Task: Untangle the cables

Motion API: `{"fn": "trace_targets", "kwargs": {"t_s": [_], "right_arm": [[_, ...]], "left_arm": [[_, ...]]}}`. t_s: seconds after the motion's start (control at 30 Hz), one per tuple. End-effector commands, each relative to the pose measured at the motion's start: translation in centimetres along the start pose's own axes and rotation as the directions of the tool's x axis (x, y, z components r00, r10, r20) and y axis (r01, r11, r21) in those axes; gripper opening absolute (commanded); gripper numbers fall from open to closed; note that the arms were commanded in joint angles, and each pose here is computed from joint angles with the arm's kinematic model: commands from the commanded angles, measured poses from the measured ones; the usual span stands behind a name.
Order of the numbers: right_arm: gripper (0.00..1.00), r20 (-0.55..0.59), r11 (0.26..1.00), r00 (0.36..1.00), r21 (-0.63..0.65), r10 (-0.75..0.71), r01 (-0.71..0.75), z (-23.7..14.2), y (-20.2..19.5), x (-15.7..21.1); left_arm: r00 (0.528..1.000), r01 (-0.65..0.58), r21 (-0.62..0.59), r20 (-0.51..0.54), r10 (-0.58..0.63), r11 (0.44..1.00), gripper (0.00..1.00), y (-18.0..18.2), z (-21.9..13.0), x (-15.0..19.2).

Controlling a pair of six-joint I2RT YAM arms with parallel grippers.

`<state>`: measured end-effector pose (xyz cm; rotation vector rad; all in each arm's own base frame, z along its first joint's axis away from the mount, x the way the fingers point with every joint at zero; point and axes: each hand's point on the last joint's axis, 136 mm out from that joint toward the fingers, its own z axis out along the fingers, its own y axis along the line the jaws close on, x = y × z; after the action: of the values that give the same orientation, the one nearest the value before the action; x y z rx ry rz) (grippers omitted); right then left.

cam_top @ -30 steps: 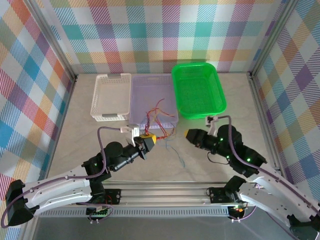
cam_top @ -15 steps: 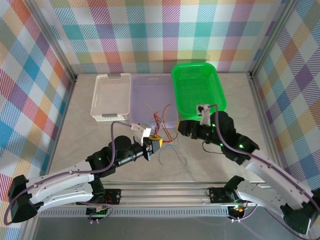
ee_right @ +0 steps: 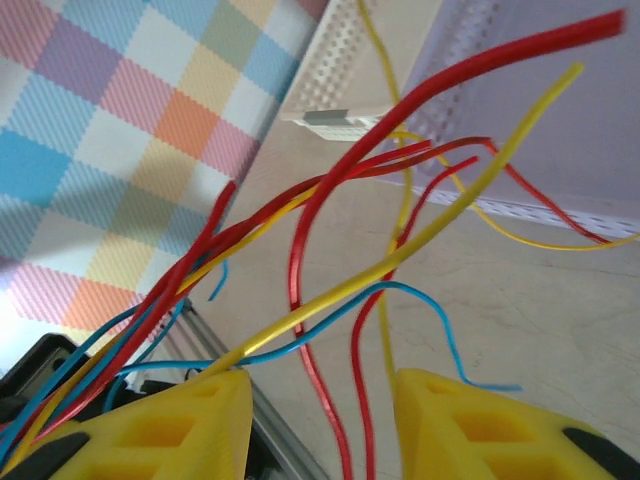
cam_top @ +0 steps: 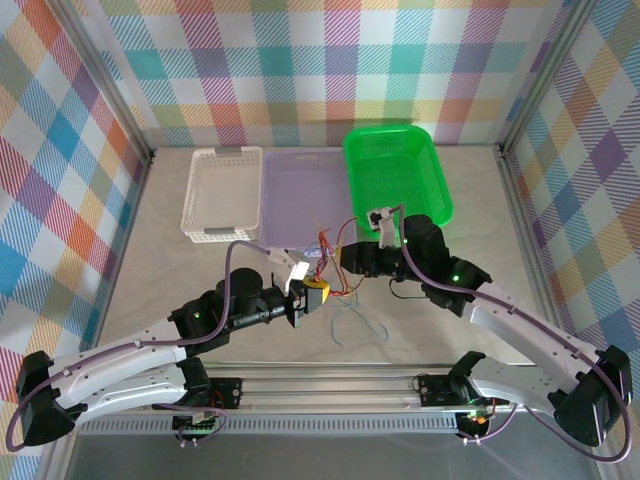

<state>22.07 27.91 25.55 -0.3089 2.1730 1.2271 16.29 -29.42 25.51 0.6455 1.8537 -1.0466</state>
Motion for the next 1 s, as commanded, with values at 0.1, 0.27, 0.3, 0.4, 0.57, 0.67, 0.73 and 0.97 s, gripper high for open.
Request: {"fn": "trace_targets", "kwargs": {"t_s": [0.1, 0.27, 0.3, 0.4, 0.57, 0.67, 0.73, 0.97], "right_arm": [[0.48, -0.026, 0.996, 1.000, -0.090, 0.014, -0.017, 0.5, 0.6, 1.5], [0.36, -0.045, 0.995, 0.999, -0.089, 0.030, -0.034, 1.3, 0.2, 2.1], [0.29, -0.038, 0.995, 0.999, -0.091, 0.030, -0.034, 1.2, 0.3, 1.9], [0.07, -0.025, 0.996, 0.999, -0.092, 0.021, -0.024, 0.9, 0.7, 1.4], [0.00, 0.025, 0.999, 1.000, -0.044, 0.016, -0.015, -0.1, 0.5, 0.4], [0.00, 0.081, 1.000, 0.997, 0.014, 0.004, -0.005, -1.2, 0.0, -0.5], [0.00, 0.112, 0.999, 0.994, 0.048, -0.009, 0.004, -2.0, -0.1, -1.2], [0.00, 0.161, 0.997, 0.986, 0.067, -0.042, 0.031, -3.5, 1.1, -3.1]], "left_arm": [[0.994, 0.004, -0.003, 0.105, -0.003, 1.000, 0.00, -0.3, -0.9, -3.4], [0.992, 0.014, -0.018, 0.129, -0.011, 1.000, 0.00, 0.1, -1.1, -4.0], [0.991, 0.016, -0.024, 0.130, -0.013, 1.000, 0.00, 0.3, -1.1, -4.0], [0.991, 0.028, -0.039, 0.130, -0.023, 0.999, 0.00, 0.7, -1.0, -3.8], [0.991, 0.055, -0.084, 0.128, -0.044, 0.995, 0.00, 1.9, -0.9, -3.1], [0.990, 0.075, -0.113, 0.124, -0.061, 0.991, 0.00, 2.8, -0.9, -2.3], [0.989, 0.092, -0.133, 0.124, -0.075, 0.987, 0.06, 3.4, -1.0, -1.9], [0.986, 0.135, -0.205, 0.126, -0.111, 0.969, 0.18, 5.6, -1.2, -0.6]]}}
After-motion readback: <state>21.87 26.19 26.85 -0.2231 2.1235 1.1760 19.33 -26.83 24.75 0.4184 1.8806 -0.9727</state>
